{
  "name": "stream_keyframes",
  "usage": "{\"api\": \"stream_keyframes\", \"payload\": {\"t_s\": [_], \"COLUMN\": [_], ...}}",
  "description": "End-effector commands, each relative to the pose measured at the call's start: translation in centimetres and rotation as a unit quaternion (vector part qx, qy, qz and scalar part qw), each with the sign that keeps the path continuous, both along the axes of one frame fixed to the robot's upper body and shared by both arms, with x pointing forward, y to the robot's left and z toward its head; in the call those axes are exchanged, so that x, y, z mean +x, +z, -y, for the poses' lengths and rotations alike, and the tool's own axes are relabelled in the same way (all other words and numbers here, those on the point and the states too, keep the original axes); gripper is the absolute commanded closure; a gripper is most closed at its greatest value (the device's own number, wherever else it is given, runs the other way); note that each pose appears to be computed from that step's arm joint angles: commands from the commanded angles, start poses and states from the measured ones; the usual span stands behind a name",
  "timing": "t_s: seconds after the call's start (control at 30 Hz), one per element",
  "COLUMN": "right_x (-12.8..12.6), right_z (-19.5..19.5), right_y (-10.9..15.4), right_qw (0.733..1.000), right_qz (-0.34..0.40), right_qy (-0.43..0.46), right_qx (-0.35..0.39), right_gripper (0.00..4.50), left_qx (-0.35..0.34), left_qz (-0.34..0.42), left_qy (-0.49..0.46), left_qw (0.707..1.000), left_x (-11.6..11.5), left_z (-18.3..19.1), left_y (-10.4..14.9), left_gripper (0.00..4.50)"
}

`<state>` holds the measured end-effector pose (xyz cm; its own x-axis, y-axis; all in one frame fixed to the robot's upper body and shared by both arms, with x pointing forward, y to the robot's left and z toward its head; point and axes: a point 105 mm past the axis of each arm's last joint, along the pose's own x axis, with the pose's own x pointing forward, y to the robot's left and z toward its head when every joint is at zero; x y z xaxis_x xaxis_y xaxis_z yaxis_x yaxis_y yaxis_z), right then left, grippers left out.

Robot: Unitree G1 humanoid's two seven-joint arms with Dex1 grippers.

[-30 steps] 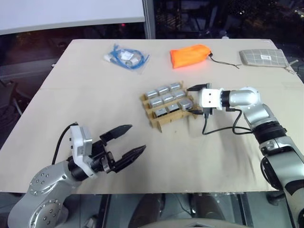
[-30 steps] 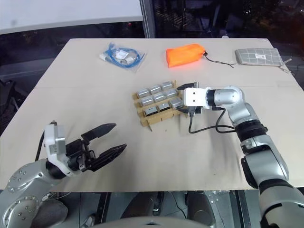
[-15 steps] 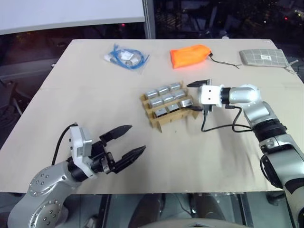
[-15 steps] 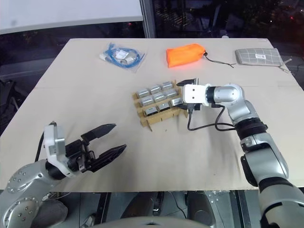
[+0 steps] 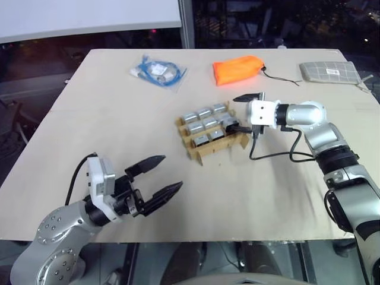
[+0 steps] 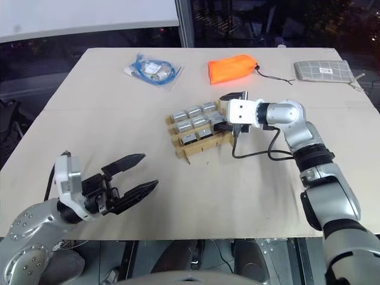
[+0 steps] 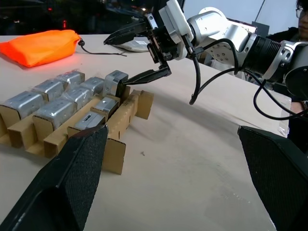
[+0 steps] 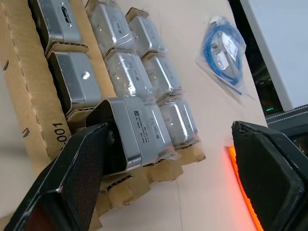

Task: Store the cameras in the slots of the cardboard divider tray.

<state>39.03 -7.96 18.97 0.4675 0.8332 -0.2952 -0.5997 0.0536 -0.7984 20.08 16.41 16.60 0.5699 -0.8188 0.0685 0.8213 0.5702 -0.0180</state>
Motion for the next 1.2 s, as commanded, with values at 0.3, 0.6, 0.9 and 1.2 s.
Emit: {"api": "stream_keyframes", "payload": {"t_s": [0.3, 0.6, 0.9, 1.2], "right_x": [-0.2, 0.0, -0.7, -0.8], "right_z": [-0.8, -1.2, -1.0, -0.3], "right_y": [0.2, -0.9, -0.1, -0.7], "right_qw": [1.000, 0.999, 0.997, 0.991], "right_qz": [-0.005, -0.030, -0.045, -0.074], "right_qy": [0.016, 0.022, 0.051, 0.078], "right_qx": [0.006, -0.009, -0.019, -0.081], "right_gripper": [0.44, 3.92, 3.92, 3.92], "left_qx": [0.001, 0.002, 0.003, 0.002], "left_qz": [0.021, 0.021, 0.022, 0.023], "left_qy": [-0.007, -0.003, -0.003, -0.002], "left_qw": [1.000, 1.000, 1.000, 1.000], "left_x": [-0.3, -0.4, -0.4, -0.4], "left_z": [0.4, 0.3, 0.4, 0.4], "left_y": [0.7, 0.7, 0.7, 0.8], "left_gripper": [0.00, 0.00, 0.00, 0.00]}}
